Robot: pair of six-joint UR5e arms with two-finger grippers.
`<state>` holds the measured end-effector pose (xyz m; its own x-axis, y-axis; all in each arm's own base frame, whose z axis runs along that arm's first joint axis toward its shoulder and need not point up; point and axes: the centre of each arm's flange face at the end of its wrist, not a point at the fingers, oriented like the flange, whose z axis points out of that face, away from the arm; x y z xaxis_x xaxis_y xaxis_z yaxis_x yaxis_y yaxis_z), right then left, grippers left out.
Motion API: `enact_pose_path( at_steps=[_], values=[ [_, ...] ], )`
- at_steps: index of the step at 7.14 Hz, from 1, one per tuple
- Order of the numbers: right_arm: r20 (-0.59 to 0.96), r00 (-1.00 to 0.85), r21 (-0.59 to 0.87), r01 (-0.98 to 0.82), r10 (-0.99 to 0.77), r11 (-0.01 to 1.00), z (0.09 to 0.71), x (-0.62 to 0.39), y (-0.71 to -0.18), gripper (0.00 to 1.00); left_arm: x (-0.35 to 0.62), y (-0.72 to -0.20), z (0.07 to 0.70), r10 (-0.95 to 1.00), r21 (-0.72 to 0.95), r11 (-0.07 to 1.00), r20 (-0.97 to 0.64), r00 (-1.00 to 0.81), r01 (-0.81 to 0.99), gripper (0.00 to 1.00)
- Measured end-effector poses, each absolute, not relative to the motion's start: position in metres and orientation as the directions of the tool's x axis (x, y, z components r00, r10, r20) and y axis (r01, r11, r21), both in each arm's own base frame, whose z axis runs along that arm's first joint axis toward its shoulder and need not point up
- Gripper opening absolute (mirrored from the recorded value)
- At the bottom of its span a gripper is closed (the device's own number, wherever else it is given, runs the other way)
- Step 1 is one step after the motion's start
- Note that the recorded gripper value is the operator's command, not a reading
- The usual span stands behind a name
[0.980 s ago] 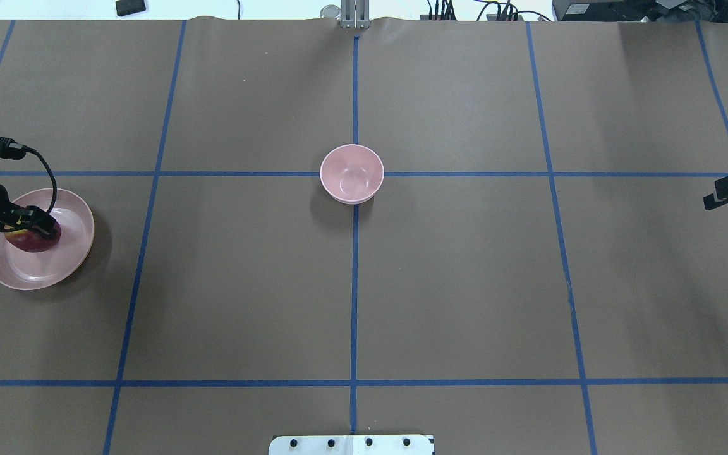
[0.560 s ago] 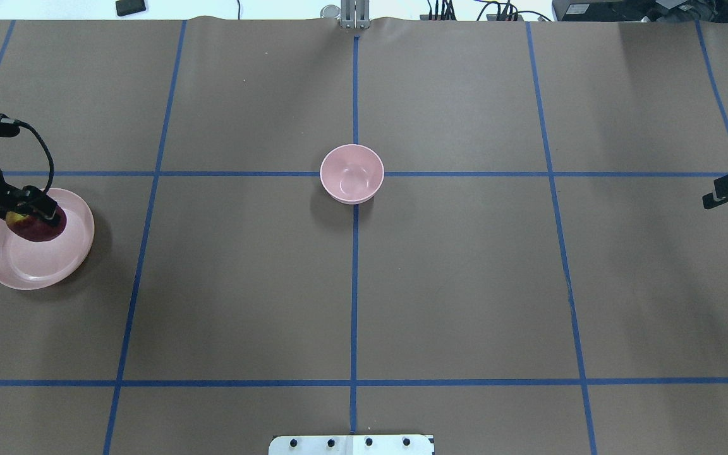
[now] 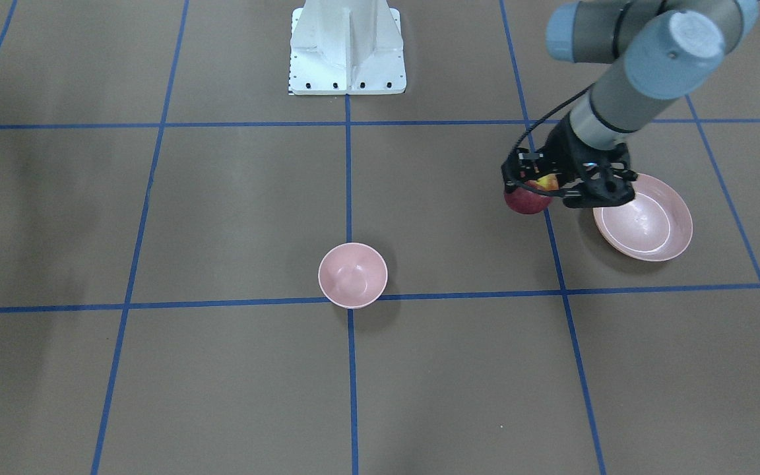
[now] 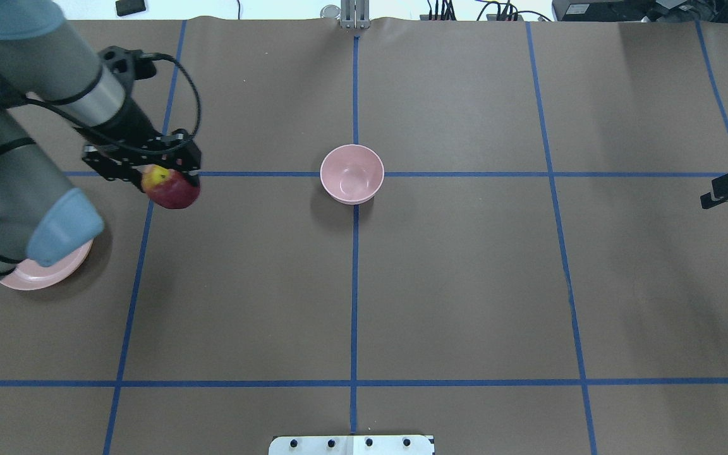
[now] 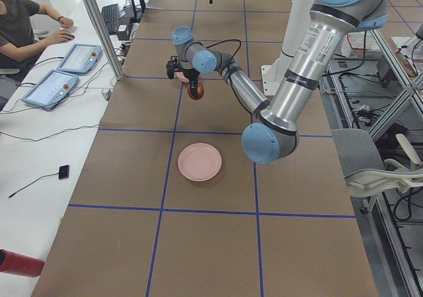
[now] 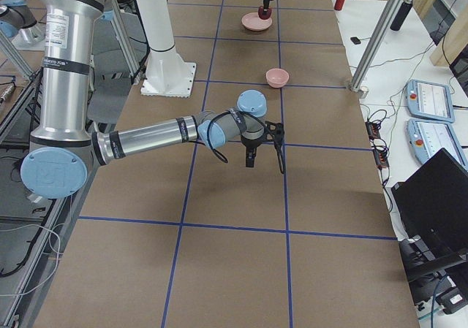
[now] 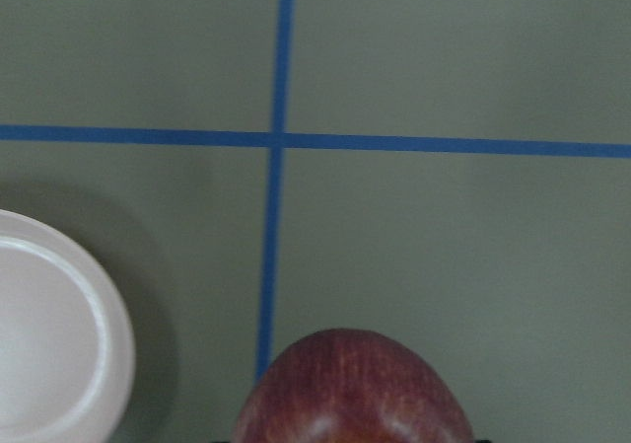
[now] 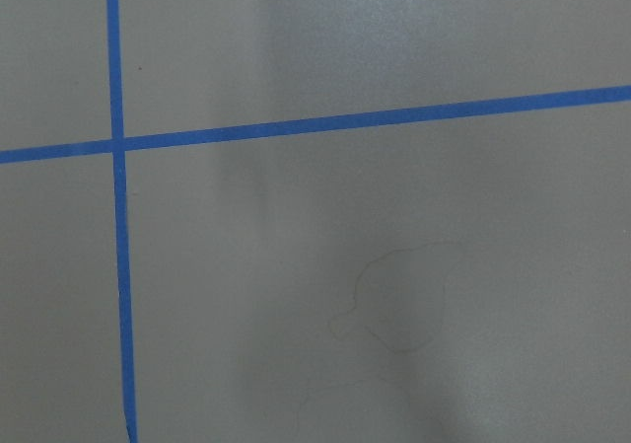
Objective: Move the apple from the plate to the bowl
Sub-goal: 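Lift the apple with the left gripper and carry it over the pink bowl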
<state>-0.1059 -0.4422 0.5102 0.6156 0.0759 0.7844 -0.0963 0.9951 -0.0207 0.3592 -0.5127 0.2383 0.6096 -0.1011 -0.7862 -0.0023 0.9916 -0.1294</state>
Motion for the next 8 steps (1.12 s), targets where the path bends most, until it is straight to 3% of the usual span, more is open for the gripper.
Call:
enact_pose_path(
  at_steps=[3, 8],
  values=[
    [0.785, 0.615, -0.024, -0.092, 0.075, 0.996, 0.511, -0.108, -0.442, 1.0, 0.479, -0.548, 0.12, -0.187, -0.193, 0.98, -0.777, 0.601, 0.055, 0.0],
    [0.783, 0.617, -0.032, -0.086, 0.079, 0.996, 0.517, -0.109, -0.443, 1.0, 0.578, -0.585, 0.124, -0.178, -0.15, 0.984, -0.784, 0.595, 0.097, 0.0]
  ],
)
